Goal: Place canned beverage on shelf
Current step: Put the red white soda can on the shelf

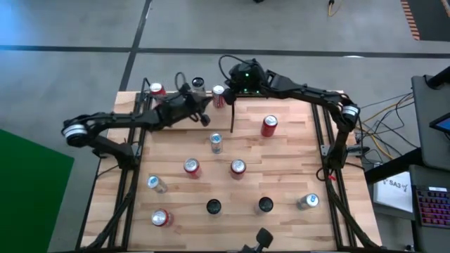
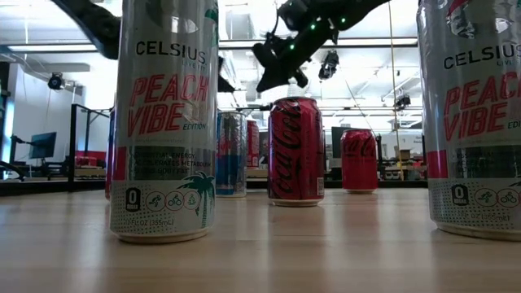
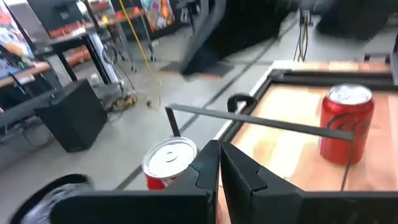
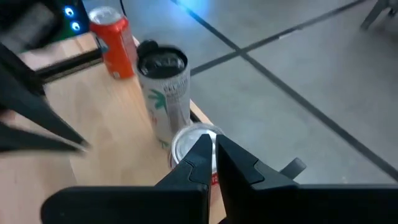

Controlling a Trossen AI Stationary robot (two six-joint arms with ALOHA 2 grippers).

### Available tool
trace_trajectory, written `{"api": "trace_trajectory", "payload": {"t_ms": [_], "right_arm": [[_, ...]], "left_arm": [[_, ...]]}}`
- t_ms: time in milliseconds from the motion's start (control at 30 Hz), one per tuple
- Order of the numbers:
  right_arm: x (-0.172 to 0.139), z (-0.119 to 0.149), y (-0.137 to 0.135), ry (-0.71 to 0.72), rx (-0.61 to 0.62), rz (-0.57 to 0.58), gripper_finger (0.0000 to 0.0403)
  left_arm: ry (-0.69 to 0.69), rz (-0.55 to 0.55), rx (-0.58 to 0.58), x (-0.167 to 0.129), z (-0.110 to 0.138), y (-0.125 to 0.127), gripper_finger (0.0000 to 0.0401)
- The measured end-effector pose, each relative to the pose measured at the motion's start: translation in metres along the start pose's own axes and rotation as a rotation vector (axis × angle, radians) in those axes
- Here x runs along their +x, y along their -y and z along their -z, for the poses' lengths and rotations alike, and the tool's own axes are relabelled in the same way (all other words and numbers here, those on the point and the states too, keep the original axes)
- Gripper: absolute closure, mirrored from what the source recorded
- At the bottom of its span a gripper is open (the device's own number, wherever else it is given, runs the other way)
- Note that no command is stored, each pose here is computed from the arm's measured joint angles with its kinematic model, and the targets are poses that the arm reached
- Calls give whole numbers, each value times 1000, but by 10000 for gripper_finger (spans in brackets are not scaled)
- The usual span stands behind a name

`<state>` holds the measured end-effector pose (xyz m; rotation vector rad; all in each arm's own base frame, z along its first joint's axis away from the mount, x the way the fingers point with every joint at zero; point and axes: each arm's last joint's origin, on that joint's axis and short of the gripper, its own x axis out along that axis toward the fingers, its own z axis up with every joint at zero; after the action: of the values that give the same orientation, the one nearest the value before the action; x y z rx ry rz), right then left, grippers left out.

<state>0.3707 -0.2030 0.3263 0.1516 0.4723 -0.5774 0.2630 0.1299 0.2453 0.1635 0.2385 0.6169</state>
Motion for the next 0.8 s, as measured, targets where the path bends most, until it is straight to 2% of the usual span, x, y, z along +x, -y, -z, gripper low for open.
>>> {"api": "trace_trajectory", "payload": {"t_ms": [200,800], "right_arm": [[-6,0,0,-23,-5,1,390],[-6,3,0,-52,-5,0,390]], "left_arm": [[-128,23,30,28,5,7,401],[-237,15,112,65,17,12,401]]}}
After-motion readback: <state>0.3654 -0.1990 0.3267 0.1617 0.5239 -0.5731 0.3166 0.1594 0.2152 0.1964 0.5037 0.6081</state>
